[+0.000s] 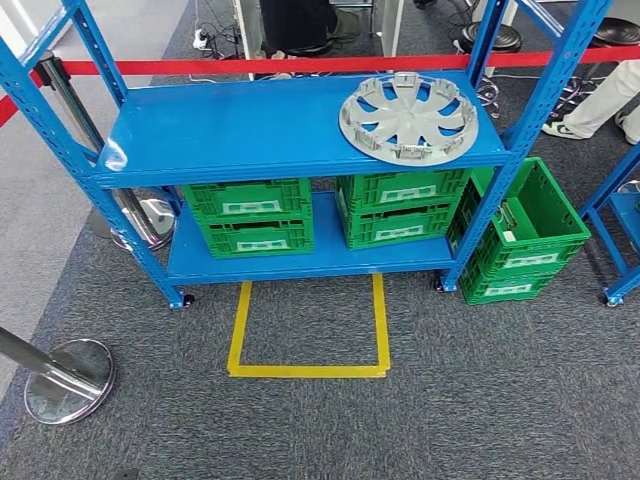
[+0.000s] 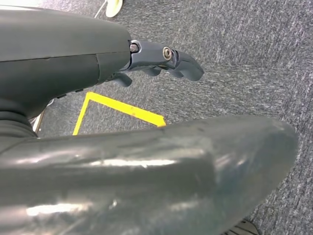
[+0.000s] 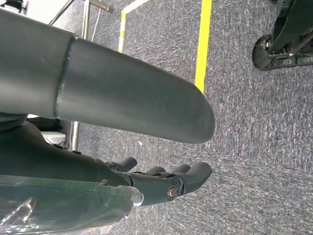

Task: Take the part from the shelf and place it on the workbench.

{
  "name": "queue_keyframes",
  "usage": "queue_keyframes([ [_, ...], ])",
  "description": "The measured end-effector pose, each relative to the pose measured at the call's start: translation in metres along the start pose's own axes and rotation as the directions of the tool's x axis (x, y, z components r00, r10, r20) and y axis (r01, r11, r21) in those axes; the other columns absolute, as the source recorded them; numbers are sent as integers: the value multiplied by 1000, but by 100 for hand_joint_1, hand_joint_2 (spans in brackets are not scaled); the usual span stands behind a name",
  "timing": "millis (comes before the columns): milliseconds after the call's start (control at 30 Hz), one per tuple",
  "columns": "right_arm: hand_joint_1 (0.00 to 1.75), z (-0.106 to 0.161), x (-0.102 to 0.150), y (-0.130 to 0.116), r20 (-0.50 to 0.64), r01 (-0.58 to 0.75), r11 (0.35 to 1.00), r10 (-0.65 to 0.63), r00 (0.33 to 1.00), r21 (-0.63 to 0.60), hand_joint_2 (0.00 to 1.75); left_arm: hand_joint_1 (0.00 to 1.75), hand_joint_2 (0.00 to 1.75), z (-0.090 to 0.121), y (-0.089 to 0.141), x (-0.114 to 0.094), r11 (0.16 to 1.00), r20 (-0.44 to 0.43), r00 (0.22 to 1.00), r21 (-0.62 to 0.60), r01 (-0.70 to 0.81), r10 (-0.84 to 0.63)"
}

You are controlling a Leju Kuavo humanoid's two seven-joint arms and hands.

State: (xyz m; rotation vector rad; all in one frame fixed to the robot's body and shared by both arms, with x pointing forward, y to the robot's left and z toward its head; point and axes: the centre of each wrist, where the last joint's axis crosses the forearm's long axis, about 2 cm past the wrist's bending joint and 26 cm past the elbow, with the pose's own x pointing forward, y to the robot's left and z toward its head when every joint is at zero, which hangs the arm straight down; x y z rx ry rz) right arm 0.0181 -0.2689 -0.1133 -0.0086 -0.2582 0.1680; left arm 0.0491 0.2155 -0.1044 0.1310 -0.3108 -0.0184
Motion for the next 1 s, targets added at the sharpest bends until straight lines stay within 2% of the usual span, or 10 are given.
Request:
queue_keyframes([
  [167, 0, 0, 0, 0, 40, -6, 1000, 6, 999, 6, 0, 0, 0, 0, 0, 0, 1000, 14, 1000, 0, 0, 0],
  [300, 0, 0, -1, 0, 39, -16, 1000, 16, 999, 3, 175, 0, 175, 0, 1, 0, 1000, 15, 1000, 2, 1, -1],
  [433, 0, 1, -3, 0, 2, -36, 999, 37, 999, -24, 0, 0, 0, -1, 6, -4, 1000, -20, 1000, 13, 4, -3],
  [1000, 0, 2, -9, -12, -12, 51, 997, -52, 999, -64, 0, 0, 0, -5, 37, -22, 999, -58, 997, 17, -47, 48],
])
